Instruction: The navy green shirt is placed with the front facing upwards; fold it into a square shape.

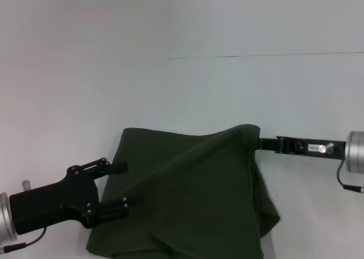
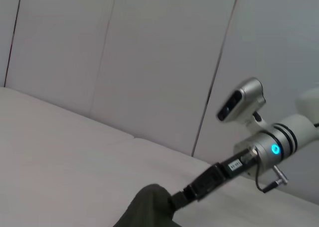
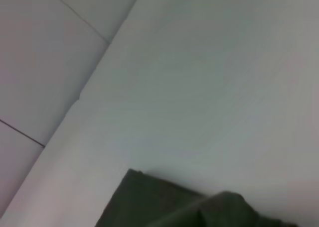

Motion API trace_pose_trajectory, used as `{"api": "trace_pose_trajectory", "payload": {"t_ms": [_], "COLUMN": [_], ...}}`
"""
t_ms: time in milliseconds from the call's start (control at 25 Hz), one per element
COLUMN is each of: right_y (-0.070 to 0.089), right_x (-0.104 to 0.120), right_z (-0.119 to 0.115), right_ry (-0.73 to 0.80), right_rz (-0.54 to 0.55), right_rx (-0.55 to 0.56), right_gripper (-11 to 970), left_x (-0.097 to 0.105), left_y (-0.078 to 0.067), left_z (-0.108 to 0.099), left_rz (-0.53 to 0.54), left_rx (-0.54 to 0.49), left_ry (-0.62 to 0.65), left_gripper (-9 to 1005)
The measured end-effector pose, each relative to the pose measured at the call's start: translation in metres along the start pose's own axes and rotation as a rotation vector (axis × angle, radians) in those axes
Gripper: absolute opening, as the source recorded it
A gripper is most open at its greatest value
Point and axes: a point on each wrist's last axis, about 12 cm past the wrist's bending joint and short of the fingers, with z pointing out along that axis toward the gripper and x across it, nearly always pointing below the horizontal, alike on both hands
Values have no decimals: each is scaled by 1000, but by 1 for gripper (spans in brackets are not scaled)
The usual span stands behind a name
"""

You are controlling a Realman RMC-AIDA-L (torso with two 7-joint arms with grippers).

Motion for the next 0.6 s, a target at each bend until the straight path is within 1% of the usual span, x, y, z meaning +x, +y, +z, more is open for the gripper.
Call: {"api": "trace_pose_trajectory", "payload": {"t_ms": [40, 240, 320, 440, 520, 600], "right_y": [-2, -15, -18, -12, -8, -5], "right_x": [4, 13, 16, 18, 20, 28], "right_z": [-3, -23, -32, -44, -50, -54], "right_ry": [-1, -43, -77, -91, -53, 12], "right_rz": [10, 62, 82, 56, 30, 28], "right_rx": [2, 26, 16, -62, -116, -153], "right_gripper": [22, 196, 284, 415, 498, 581], "left_x": [0, -2, -4, -5, -4, -3], "left_y": [0, 1, 0, -1, -1, -1], "left_z": [0, 1, 1, 1, 0, -3], "left_rz": [-2, -37, -50, -53, -75, -82], "left_rx": [0, 1, 9, 13, 8, -9], "left_ry": [-3, -17, -35, -42, -50, -58], "left_gripper": [794, 794, 794, 793, 793, 794]}}
